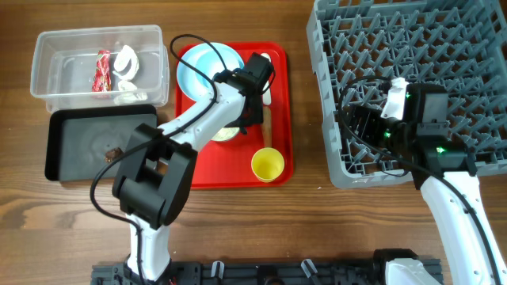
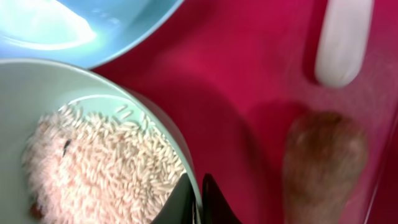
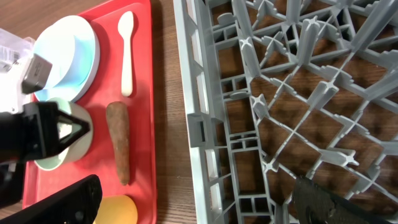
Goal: Sort waste into correct bins and load items into the dishwasher rack
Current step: 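Grasp the rim of the green rice bowl with the left gripper, then carry the green bowl left and pour the rice onto the black tray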
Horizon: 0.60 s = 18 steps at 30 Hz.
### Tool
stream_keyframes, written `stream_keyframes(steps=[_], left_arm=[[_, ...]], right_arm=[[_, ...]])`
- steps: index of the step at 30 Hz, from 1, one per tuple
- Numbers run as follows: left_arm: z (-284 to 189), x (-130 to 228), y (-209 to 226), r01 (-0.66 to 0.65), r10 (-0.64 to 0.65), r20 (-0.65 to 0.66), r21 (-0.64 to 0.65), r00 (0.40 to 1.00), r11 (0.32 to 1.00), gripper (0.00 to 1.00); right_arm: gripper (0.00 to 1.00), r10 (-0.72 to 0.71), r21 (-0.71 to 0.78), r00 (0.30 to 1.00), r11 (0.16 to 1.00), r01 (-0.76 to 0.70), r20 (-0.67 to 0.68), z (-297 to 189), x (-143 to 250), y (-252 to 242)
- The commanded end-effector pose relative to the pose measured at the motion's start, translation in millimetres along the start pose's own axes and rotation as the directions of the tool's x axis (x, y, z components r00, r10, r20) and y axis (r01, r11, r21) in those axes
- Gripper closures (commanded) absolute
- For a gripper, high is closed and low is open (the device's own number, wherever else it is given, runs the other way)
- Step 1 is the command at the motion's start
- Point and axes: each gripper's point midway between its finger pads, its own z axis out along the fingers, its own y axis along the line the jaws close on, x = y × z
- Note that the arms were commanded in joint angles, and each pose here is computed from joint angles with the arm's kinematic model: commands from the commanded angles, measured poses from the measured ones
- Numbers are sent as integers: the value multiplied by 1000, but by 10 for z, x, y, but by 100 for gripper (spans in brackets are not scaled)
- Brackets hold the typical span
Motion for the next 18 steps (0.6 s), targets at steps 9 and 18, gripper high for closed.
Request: stream_keyframes(steps=[9, 18], left_arm=[[-1338, -298, 26, -36, 2, 156, 218, 988, 975, 96], [-1688, -162, 1010, 73, -87, 41, 264, 995, 962, 96]], right_arm=[[0, -12, 6, 1000, 1000, 12, 27, -9, -91, 21], [0, -12, 5, 1000, 1000, 12, 27, -9, -91, 22]])
